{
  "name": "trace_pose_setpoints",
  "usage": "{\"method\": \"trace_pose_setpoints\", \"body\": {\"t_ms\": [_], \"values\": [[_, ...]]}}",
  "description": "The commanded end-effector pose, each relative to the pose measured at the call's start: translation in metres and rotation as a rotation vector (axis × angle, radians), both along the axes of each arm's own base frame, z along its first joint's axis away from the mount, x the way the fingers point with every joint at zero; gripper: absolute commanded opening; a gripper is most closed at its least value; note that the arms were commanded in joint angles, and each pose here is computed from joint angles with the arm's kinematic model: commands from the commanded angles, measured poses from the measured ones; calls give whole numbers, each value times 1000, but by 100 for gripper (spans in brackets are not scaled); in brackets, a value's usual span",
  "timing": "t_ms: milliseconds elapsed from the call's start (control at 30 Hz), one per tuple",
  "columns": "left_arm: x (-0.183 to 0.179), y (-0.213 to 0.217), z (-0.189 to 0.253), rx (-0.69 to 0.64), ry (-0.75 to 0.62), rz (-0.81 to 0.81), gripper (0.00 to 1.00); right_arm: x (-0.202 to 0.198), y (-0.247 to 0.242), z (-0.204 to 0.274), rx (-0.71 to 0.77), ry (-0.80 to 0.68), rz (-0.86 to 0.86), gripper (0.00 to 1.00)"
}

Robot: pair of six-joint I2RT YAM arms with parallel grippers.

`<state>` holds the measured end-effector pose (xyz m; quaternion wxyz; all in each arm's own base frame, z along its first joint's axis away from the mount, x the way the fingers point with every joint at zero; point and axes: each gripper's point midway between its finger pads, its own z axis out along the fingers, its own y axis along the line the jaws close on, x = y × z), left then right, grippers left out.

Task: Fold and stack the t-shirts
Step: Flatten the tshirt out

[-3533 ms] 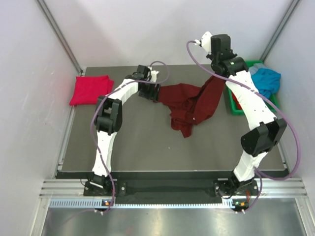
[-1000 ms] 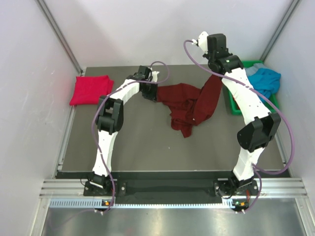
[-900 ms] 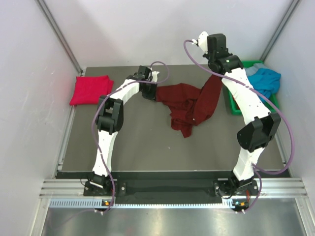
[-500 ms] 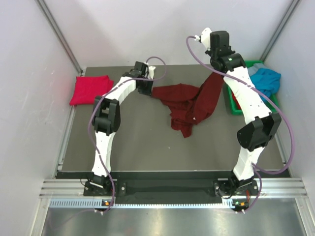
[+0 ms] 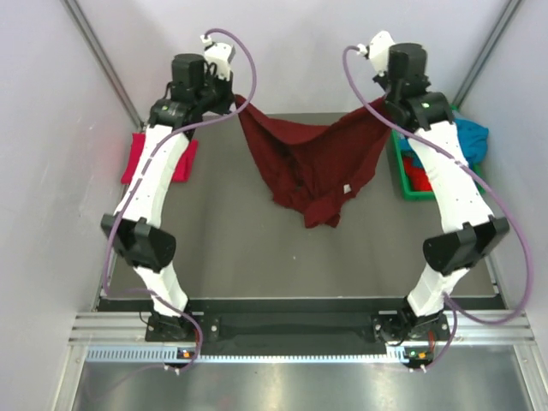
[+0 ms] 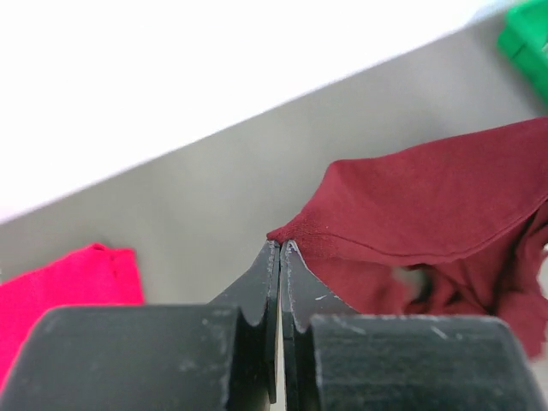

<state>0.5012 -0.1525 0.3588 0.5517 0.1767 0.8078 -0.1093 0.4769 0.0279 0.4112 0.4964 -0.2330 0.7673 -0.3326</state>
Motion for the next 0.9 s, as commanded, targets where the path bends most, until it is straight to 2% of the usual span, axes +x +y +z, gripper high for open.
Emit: {"method": "trace_pose_setpoints", "body": {"t_ms": [0,33,100,133,200,233,300,333,400,533,667,867], "values": [[-40,14,54,0,-106,8,0,-63,-17,82,122,-211,-8,0],[-59,19,77,-7,-157,8,0,-83,-22,98,153,-255,-3,0],[-77,26,89,0,-188,14,0,-101,-23,104,179,-275,20,0],[-97,32,110,4,-243,12,0,-125,-29,119,203,-324,30,0],[-115,39,120,21,-268,10,0,-144,-31,118,228,-335,54,0],[-132,45,134,33,-312,12,0,-169,-37,130,261,-383,60,0],[-148,50,141,44,-329,12,0,-188,-35,127,286,-378,105,0],[-163,53,152,46,-362,2,0,-211,-40,136,311,-416,119,0],[-179,55,161,42,-386,-9,0,-230,-36,133,354,-406,181,0],[-218,61,185,2,-450,-22,0,-294,-39,158,437,-523,276,0],[-238,67,207,-6,-521,-19,0,-337,-46,190,447,-651,303,0],[-235,72,240,-23,-622,19,0,-345,-52,221,446,-758,283,0]]}}
